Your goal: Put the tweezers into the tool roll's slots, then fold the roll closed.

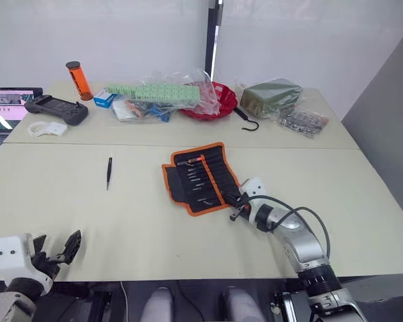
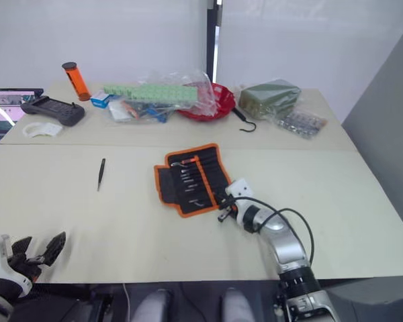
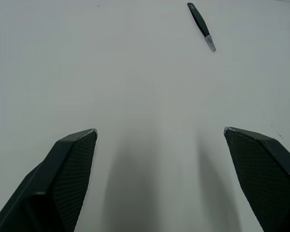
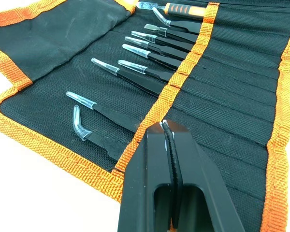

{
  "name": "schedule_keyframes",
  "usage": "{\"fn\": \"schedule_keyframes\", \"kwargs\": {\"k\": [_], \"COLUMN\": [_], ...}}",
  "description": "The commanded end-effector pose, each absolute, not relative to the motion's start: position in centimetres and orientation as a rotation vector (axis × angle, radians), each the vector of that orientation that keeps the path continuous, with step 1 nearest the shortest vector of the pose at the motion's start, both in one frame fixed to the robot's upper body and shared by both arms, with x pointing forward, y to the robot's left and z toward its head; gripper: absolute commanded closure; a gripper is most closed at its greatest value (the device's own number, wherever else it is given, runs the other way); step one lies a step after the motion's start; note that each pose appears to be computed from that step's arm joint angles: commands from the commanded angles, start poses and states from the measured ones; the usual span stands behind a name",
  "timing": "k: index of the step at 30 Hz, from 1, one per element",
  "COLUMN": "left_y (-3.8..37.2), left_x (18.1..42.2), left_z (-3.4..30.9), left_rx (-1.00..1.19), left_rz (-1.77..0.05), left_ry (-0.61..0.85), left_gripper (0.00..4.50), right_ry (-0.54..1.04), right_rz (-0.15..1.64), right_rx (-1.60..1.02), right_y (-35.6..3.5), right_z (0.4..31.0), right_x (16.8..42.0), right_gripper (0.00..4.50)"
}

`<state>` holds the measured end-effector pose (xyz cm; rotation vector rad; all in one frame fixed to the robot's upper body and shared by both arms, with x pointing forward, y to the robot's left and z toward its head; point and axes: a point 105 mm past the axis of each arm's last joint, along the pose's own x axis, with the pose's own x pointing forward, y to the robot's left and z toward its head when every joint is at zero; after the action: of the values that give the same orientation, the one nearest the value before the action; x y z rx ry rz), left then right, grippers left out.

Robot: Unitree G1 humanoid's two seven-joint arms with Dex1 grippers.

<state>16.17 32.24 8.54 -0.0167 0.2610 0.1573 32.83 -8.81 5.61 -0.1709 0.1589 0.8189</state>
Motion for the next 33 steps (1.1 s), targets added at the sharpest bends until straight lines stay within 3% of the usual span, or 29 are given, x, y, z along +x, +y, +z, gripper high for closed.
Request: {"fn": "schedule_keyframes", "kwargs": {"k": [1, 9, 15, 25, 33], "left_y": [32.2, 31.6, 30.3, 28.9, 28.0], "left_x": [15.4, 16.6, 21.7, 31.3, 34.2], "left_z": [9.7, 10.2, 11.7, 12.3, 11.7], "left_rx": [0.023, 0.056, -0.009, 0.052, 0.006], "left_rz": [0.167, 0.125, 0.067, 0.027, 0.075], "left_ry": [0.203, 0.177, 0.138, 0.243, 0.258], "left_gripper": [0.03, 0.03, 0.03, 0.03, 0.03], "right_ry": [0.310, 0.311, 0.308, 0.294, 0.301], "right_rz": [0.825, 0.832, 0.813, 0.825, 0.793], "right_rx": [-0.177, -0.172, -0.166, -0.178, -0.170], "right_y": [-9.2, -8.9, -9.0, -8.3, -8.7], "right_z": [1.8, 1.8, 1.9, 2.4, 2.5], "right_x": [31.7, 31.6, 31.5, 30.6, 30.0], "right_gripper": [4.50, 4.50, 4.50, 4.50, 4.50]}}
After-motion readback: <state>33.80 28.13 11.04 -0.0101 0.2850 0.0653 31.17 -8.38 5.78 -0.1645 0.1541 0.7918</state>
